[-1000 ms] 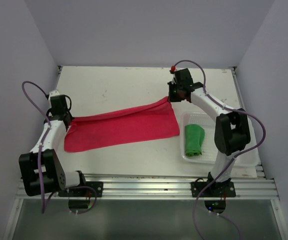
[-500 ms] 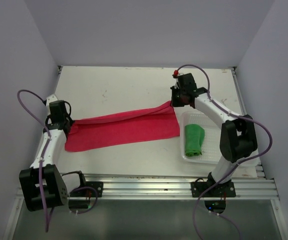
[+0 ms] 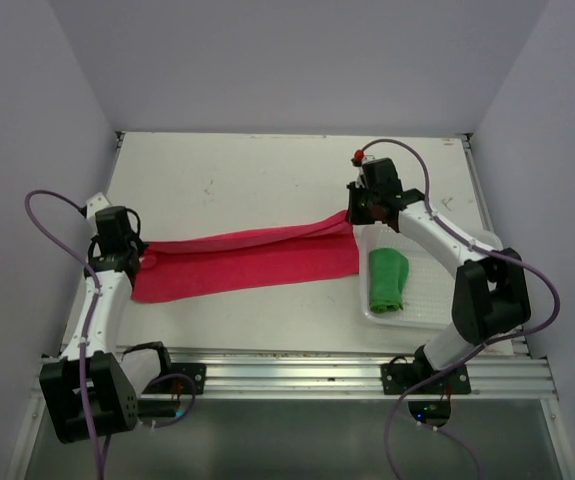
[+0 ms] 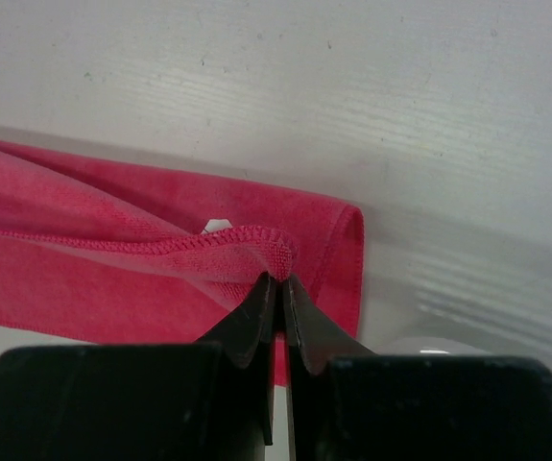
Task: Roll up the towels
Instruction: Fold the towel
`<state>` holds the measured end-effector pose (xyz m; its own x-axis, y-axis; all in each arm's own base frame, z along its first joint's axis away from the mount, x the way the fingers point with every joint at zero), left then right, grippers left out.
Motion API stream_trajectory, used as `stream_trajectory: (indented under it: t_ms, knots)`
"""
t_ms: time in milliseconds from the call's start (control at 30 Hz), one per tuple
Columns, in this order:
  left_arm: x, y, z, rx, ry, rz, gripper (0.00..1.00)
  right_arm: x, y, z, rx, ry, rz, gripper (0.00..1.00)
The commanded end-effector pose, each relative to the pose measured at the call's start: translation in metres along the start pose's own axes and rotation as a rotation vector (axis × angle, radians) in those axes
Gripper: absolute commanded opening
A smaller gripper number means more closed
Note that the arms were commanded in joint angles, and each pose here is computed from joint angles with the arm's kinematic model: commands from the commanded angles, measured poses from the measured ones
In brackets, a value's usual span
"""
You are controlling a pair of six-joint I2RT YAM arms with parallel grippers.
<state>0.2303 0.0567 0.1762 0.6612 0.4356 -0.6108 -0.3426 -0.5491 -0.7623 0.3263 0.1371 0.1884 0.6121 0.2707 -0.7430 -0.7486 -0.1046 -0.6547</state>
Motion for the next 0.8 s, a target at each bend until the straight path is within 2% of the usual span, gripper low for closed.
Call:
stream_trajectory:
  t_ms: [0,300,467,767]
  knots:
    - [-0.006,-0.004,0.001,-0.042,0.013,-0.031,0.0,-0.016,-0.008,-0.003,0.002,0.014,-0.087,0.06]
    - [-0.01,0.007,0.0,-0.066,0.059,0.022,0.0,-0.016,0.013,-0.004,0.015,0.007,-0.071,0.06]
    - [-0.016,0.009,0.002,-0.086,0.077,0.005,0.0,-0.018,0.021,-0.005,0.022,0.009,-0.079,0.07]
    - [-0.022,0.014,0.006,-0.104,0.067,0.01,0.0,-0.018,0.033,-0.004,0.028,-0.02,-0.069,0.14]
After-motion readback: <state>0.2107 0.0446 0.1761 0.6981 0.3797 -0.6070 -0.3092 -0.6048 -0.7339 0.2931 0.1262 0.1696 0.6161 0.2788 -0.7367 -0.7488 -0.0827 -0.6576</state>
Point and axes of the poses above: each gripper's point midway between its finger pads, its own x axis out along the fingers, its own z axis along the line the jaws close on, y = z × x, the point moved 9 cm from there along -x, back along the fingers, and after that the axes turned 6 degrees about -x, right-handed, at the moved point
